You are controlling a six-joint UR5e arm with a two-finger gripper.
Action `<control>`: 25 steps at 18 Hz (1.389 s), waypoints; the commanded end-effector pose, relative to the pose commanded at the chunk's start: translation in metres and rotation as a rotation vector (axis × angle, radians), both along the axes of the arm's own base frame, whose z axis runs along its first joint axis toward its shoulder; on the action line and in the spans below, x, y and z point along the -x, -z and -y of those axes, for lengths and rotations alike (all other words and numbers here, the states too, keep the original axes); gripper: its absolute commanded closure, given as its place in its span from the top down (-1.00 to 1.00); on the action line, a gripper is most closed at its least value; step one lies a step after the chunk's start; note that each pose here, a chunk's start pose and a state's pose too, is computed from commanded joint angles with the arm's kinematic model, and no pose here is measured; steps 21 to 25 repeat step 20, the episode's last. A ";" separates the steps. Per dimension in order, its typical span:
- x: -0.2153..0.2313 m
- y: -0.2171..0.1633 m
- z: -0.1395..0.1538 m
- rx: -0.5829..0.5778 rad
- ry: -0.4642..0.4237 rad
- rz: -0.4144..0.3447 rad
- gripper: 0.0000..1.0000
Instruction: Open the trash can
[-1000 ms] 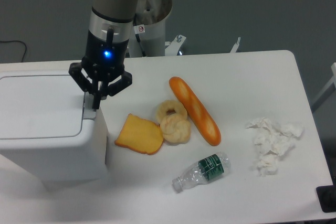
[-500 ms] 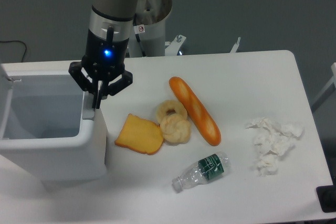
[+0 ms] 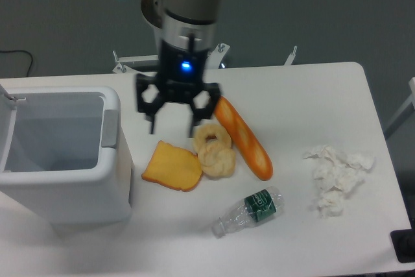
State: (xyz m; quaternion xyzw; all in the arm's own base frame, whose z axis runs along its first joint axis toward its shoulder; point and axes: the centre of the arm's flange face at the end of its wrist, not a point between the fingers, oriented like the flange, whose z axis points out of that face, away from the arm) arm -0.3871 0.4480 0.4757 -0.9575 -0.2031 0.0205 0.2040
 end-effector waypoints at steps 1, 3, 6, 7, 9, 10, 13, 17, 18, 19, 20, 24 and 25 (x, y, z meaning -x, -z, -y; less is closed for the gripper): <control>0.013 0.008 0.007 0.024 0.003 -0.008 1.00; 0.041 0.026 0.022 0.085 0.010 -0.027 1.00; 0.070 0.054 0.039 0.204 0.104 -0.072 1.00; 0.076 0.062 0.042 0.245 0.150 -0.091 1.00; 0.092 0.075 0.052 0.311 0.204 -0.108 1.00; 0.095 0.080 0.055 0.335 0.219 -0.110 1.00; 0.117 0.109 0.065 0.414 0.277 -0.099 1.00; 0.145 0.132 0.071 0.456 0.409 -0.111 1.00; 0.147 0.132 0.071 0.458 0.422 -0.117 1.00; 0.148 0.134 0.070 0.459 0.427 -0.115 1.00; 0.149 0.135 0.070 0.459 0.428 -0.113 1.00; 0.149 0.135 0.070 0.459 0.428 -0.113 1.00; 0.149 0.135 0.070 0.459 0.428 -0.113 1.00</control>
